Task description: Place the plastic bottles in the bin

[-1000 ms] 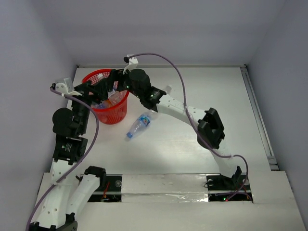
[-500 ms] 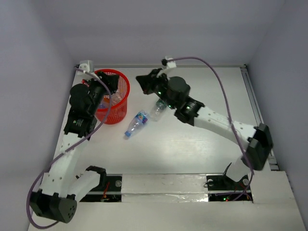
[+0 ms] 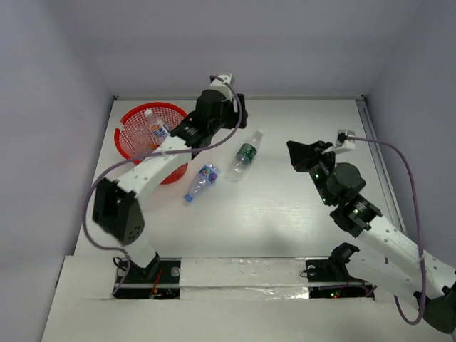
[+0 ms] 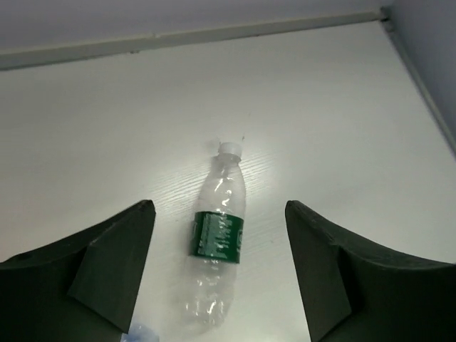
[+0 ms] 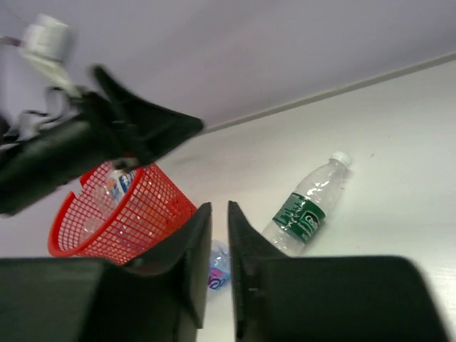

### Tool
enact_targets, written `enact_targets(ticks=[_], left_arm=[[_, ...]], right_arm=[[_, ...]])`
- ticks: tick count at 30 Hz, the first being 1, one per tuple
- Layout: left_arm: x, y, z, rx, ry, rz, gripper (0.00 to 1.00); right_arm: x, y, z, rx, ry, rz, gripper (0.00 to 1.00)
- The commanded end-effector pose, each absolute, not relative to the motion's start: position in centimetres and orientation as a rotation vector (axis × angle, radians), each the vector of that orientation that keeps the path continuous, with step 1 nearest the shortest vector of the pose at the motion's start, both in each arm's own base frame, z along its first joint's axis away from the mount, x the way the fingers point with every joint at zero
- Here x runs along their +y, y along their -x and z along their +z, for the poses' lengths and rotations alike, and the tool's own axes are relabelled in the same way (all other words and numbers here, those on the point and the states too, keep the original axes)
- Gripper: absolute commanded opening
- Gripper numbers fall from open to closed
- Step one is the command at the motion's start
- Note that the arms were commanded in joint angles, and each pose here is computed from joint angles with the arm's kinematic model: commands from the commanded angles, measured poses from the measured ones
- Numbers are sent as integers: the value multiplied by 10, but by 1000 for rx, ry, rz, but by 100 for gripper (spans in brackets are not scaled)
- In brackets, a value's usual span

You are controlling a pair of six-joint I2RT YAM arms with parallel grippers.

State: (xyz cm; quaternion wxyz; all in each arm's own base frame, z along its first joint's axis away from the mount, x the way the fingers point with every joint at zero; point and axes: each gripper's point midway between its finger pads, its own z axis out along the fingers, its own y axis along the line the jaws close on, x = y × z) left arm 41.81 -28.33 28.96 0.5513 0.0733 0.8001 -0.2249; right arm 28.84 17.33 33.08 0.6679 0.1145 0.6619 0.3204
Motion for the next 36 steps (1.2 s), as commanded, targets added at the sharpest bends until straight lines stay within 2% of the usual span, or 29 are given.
enact_targets(ticks=[1, 3, 4, 5, 7, 13, 17, 20, 21, 22, 25, 27, 30, 31, 33, 34, 36], left_arm=[[-296, -440, 265, 1965, -233, -446, 71], [-315, -452, 233, 2037, -299, -424, 75], [-319, -457, 223, 2060, -320, -413, 76], [-329, -460, 197, 2109, -354, -395, 77], [-343, -462, 192, 2111, -420, -387, 80], [-365, -464, 138, 2191, -517, -338, 82], [-366, -464, 91, 2272, -556, -301, 82], [-370, -463, 72, 2301, -581, -314, 76], [-371, -465, 71, 2295, -577, -311, 71], [-371, -466, 70, 2292, -575, -311, 59], [-379, -470, 92, 2236, -550, -359, 43], [-387, -473, 118, 2181, -532, -419, 40], [-394, -479, 174, 2072, -490, -482, 36], [-397, -480, 204, 2016, -472, -515, 33], [-400, -477, 239, 1951, -468, -565, 32], [-399, -477, 255, 1923, -457, -576, 30], [-394, -471, 306, 1833, -434, -607, 30]], right_arm=[[148, -280, 305, 1537, -324, 639, 25], [140, -270, 305, 1528, -338, 649, 42], [139, -268, 302, 1532, -343, 657, 57], [139, -265, 297, 1542, -337, 662, 64], [135, -260, 292, 1550, -340, 664, 74], [136, -256, 274, 1587, -334, 667, 85], [140, -256, 268, 1603, -325, 680, 87], [144, -258, 265, 1615, -317, 682, 87], [146, -259, 264, 1618, -311, 685, 87], [148, -259, 263, 1624, -304, 688, 87], [156, -260, 261, 1641, -281, 711, 84], [158, -261, 259, 1643, -275, 717, 81], [162, -261, 261, 1634, -265, 734, 71], [165, -261, 261, 1641, -251, 744, 62], [170, -262, 265, 1635, -233, 765, 52], [174, -264, 262, 1649, -222, 766, 42], [184, -264, 261, 1661, -188, 801, 36]])
